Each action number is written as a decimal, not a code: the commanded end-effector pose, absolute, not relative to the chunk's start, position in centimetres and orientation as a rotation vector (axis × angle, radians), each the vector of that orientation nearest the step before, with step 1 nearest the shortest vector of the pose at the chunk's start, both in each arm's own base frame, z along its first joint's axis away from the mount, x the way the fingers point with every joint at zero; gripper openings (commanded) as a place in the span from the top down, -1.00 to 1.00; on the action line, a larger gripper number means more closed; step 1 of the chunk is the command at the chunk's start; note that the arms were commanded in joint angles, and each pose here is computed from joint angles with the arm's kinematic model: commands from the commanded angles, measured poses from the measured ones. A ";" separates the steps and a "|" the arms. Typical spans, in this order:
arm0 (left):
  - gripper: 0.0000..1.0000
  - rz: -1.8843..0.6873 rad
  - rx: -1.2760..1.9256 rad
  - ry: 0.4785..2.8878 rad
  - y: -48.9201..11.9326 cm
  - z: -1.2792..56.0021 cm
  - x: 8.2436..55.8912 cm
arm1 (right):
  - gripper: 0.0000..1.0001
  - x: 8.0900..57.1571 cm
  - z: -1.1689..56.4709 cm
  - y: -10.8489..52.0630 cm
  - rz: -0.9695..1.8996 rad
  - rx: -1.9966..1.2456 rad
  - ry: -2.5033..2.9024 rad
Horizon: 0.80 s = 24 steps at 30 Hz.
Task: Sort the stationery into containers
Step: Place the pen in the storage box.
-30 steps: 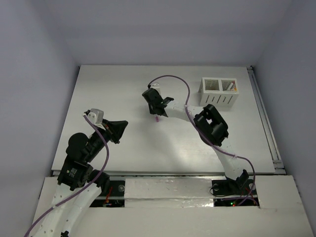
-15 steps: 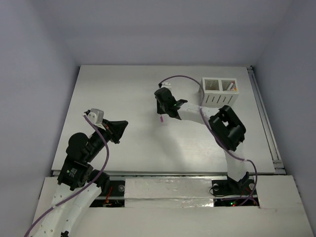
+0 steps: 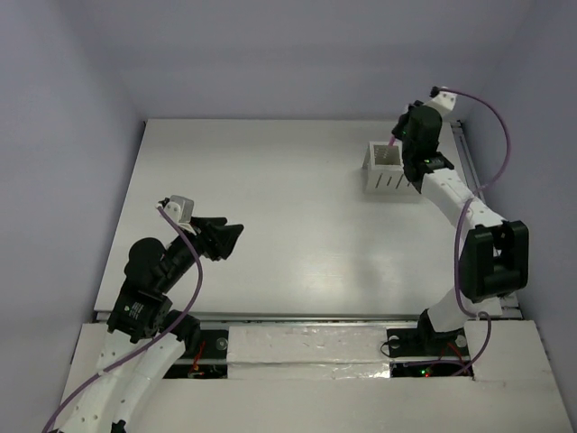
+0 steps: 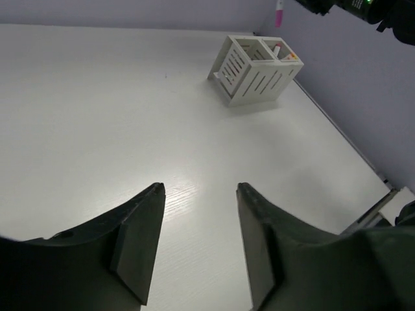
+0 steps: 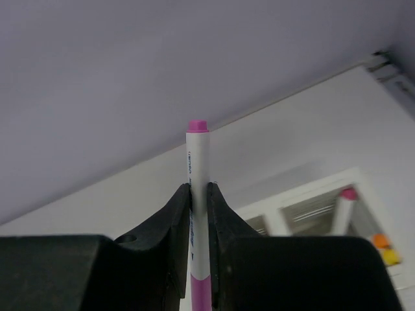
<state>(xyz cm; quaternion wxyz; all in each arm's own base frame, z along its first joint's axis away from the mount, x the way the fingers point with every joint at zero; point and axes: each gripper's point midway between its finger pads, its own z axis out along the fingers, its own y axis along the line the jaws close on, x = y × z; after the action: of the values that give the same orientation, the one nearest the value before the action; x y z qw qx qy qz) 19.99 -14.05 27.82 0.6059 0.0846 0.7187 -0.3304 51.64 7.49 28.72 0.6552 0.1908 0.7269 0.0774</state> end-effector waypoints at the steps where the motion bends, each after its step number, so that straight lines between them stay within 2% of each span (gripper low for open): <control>1: 0.00 -0.778 0.216 1.595 -14.2 30.1 20.0 | 1.00 52.4 29.3 2.8 0.050 0.487 1.564; 4: -0.15 -0.769 0.207 1.596 -14.0 30.0 20.2 | 1.00 52.8 29.4 -1.9 -0.074 0.547 1.521; 7: -0.20 -0.770 0.208 1.596 -14.0 30.0 20.1 | 1.00 53.6 27.7 -5.0 -0.150 0.576 1.543; 20: -0.37 -0.768 0.206 1.595 -14.0 30.1 20.1 | 0.98 54.1 21.7 -6.8 -0.301 0.555 1.632; 21: -0.39 -0.768 0.208 1.594 -14.0 30.1 20.1 | 0.76 54.1 21.6 -6.7 -0.285 0.566 1.631; 23: -0.47 -0.770 0.207 1.593 -14.0 30.1 20.1 | 0.49 53.5 21.8 -6.2 -0.247 0.568 1.625; 24: -0.54 -0.771 0.208 1.593 -14.0 30.1 20.1 | 0.16 53.3 22.0 -5.9 -0.219 0.573 1.619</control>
<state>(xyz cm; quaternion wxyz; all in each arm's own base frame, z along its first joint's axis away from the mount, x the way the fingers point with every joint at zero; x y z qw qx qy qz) 20.07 -13.98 27.78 0.6055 0.0842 0.7193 -0.3299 53.58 -6.31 19.55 0.6150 0.2417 0.7413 -0.1177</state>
